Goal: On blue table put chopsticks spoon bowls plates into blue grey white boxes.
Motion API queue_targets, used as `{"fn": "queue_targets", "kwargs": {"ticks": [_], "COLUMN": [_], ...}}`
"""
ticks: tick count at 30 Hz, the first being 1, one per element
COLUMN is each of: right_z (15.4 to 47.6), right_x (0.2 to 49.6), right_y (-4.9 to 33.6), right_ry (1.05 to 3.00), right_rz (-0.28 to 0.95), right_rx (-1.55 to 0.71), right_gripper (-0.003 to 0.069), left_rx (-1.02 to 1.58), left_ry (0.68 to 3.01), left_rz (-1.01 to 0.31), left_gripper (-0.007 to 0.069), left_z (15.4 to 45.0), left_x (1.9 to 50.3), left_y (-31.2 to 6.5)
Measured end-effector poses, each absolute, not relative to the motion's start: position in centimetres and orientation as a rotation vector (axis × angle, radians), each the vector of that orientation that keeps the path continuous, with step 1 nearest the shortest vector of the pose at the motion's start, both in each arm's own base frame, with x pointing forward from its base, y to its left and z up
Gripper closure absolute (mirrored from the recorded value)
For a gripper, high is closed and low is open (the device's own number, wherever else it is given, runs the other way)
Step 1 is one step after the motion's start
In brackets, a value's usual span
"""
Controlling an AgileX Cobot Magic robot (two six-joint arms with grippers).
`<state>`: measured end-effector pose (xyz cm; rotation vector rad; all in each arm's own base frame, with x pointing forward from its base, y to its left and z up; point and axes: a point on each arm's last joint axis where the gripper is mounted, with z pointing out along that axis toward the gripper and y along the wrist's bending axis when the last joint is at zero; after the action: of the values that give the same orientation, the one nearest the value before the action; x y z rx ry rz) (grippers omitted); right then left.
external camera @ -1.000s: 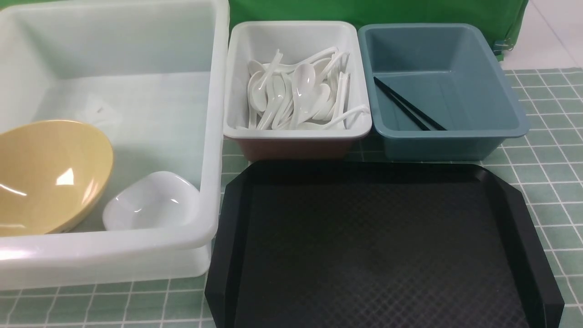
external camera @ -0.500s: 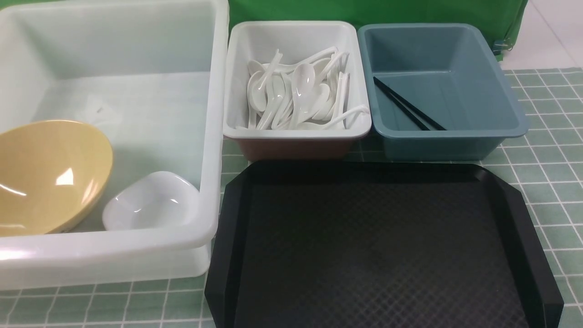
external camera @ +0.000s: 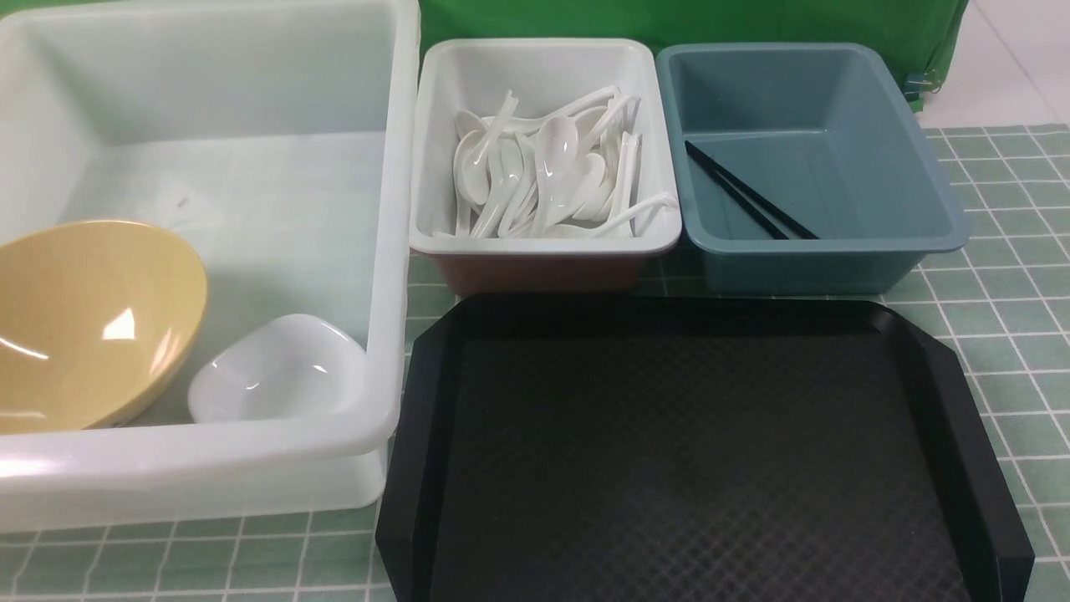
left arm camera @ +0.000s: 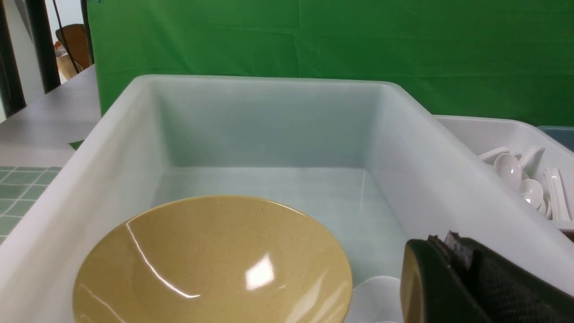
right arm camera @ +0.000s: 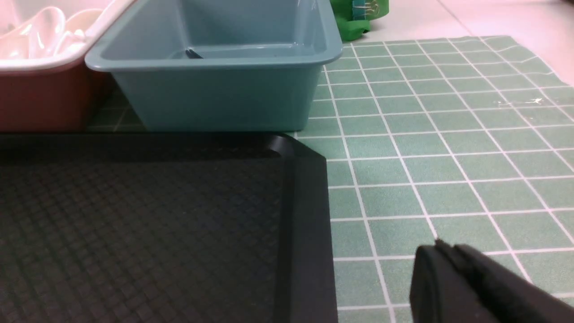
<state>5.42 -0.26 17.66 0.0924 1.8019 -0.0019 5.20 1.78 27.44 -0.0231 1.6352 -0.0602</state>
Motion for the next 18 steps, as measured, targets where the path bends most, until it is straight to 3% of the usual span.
{"fn": "queue_targets", "kwargs": {"ticks": [9, 18], "right_z": [17.7, 17.7], "right_x": [5.4, 5.4], "right_y": [-0.3, -0.3], "right_ry": [1.802, 1.803], "right_rz": [-0.002, -0.002], "right_rx": [0.092, 0.092], "right_gripper": [0.0593, 0.0583], "left_rx": [-0.006, 0.155], "left_ry": [1.615, 1.443], "left_rz": [-0.063, -0.270], "left_gripper": [0.0621, 0.0621], "left_z": [27.2, 28.4], "left_x": [5.1, 4.0], "left_y": [1.7, -0.1]}}
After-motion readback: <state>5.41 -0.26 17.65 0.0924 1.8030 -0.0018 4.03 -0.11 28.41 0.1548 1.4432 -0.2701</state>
